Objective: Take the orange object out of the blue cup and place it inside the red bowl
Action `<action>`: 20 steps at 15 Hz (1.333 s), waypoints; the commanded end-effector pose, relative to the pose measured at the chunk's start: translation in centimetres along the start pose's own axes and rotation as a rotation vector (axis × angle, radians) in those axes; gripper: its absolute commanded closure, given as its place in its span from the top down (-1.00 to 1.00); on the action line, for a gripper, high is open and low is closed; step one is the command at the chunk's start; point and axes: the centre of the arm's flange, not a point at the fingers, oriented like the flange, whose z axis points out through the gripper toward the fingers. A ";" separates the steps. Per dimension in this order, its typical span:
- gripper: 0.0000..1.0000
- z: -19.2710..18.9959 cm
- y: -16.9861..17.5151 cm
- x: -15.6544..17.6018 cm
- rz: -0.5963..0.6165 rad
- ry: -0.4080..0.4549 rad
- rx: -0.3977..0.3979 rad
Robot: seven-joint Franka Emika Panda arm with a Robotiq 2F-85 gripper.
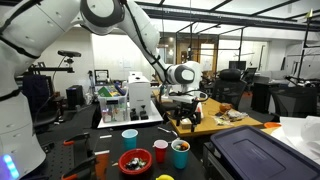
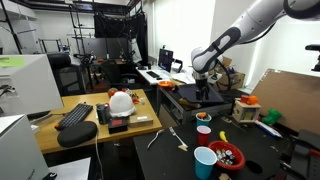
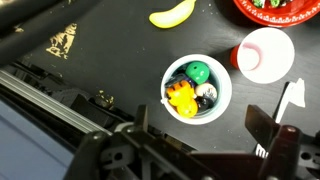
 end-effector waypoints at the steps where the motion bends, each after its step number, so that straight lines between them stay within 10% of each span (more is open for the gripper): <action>1: 1.00 0.2 3.1 3.0 -0.078 -0.048 0.063; 9: 1.00 3.3 3.2 4.0 -0.178 -0.135 0.222; 20: 1.00 4.6 3.7 5.4 -0.333 -0.181 0.198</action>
